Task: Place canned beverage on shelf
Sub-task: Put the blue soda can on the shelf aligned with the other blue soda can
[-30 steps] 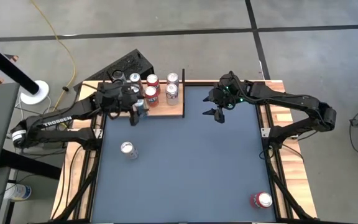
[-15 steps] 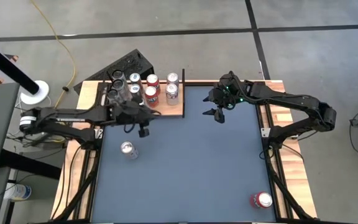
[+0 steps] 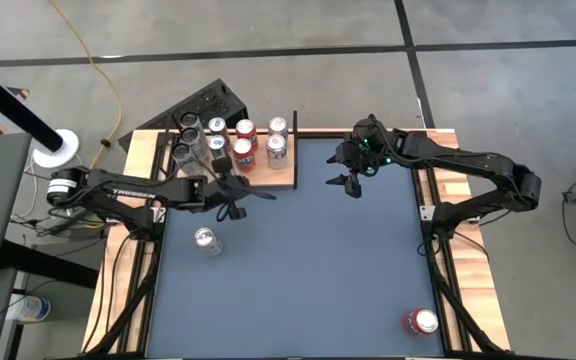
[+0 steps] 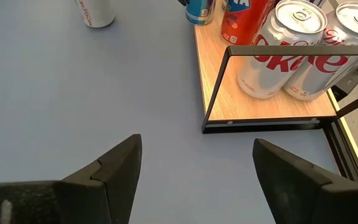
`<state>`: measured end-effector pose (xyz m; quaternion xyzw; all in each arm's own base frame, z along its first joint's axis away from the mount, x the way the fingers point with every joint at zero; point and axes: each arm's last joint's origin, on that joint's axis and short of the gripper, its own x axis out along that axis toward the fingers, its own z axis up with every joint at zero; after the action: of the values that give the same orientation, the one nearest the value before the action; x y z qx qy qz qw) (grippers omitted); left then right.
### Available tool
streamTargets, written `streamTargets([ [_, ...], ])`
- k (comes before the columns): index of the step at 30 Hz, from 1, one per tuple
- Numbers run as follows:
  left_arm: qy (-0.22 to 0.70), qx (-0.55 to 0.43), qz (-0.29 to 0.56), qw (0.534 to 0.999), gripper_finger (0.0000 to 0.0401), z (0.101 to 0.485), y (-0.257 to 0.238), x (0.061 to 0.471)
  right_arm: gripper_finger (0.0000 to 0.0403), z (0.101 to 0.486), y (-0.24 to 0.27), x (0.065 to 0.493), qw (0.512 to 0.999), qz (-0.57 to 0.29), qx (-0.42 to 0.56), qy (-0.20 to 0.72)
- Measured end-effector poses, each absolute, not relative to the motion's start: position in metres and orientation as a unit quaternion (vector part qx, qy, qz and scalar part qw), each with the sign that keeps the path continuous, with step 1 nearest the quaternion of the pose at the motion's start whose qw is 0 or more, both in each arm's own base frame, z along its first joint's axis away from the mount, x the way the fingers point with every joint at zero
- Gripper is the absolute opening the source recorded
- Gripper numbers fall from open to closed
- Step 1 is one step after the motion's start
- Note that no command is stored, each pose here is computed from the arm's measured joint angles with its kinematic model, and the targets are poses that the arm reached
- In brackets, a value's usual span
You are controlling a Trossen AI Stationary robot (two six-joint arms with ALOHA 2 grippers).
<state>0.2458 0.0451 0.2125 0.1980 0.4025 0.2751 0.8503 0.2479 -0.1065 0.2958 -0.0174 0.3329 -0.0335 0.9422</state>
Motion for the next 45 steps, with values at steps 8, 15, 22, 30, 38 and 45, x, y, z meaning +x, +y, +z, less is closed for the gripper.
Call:
streamTargets([
  [8, 0.417, 0.212, 0.311, 0.827, 0.0, 0.212, 0.047, 0.241, 0.029, 0.296, -0.107, 0.248, 0.942, -0.034, -0.017, 0.333],
  [15, 0.428, 0.214, 0.338, 0.81, 0.0, 0.21, 0.048, 0.238, 0.029, 0.296, -0.107, 0.248, 0.942, -0.037, -0.006, 0.332],
  [22, 0.44, 0.208, 0.355, 0.798, 0.0, 0.208, 0.049, 0.234, 0.029, 0.296, -0.106, 0.248, 0.942, -0.037, -0.005, 0.332],
  [30, 0.458, 0.2, 0.381, 0.778, 0.0, 0.206, 0.055, 0.228, 0.029, 0.296, -0.106, 0.248, 0.942, -0.037, -0.004, 0.332],
  [38, 0.462, 0.198, 0.384, 0.774, 0.0, 0.205, 0.057, 0.227, 0.029, 0.296, -0.106, 0.248, 0.942, -0.037, -0.004, 0.332],
  [45, 0.459, 0.194, 0.375, 0.782, 0.0, 0.205, 0.056, 0.228, 0.029, 0.296, -0.106, 0.248, 0.942, -0.037, -0.004, 0.332],
])
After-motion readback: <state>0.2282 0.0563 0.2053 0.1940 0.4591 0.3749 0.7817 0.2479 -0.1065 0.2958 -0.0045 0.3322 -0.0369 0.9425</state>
